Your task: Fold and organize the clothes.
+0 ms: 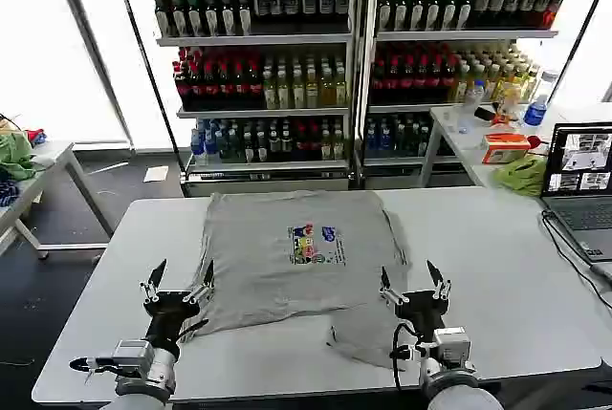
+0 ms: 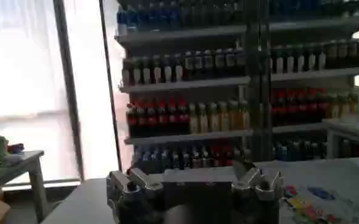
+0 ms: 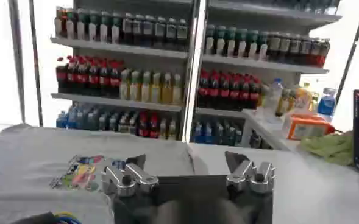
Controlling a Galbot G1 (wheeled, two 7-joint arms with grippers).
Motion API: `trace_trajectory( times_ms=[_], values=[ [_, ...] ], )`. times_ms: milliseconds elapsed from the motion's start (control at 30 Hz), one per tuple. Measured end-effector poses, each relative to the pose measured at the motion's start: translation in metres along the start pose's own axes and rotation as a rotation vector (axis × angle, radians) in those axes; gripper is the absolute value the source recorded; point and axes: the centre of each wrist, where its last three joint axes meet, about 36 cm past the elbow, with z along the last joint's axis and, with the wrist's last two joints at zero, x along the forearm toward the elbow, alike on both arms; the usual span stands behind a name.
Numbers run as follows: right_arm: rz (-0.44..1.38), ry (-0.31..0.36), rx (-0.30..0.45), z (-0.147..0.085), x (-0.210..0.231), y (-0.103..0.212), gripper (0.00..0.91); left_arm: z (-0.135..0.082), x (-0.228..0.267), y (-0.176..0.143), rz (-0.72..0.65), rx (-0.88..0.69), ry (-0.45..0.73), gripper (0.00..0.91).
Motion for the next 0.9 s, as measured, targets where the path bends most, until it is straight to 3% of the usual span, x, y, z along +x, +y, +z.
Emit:
trace_trajectory(
  times_ms=[900],
  values=[
    [0.019, 0.259, -0.054, 0.038, 0.037, 0.024, 0.907, 0.024, 0.011, 0.016, 0.046, -0.042, 0.256, 0.907]
  ],
)
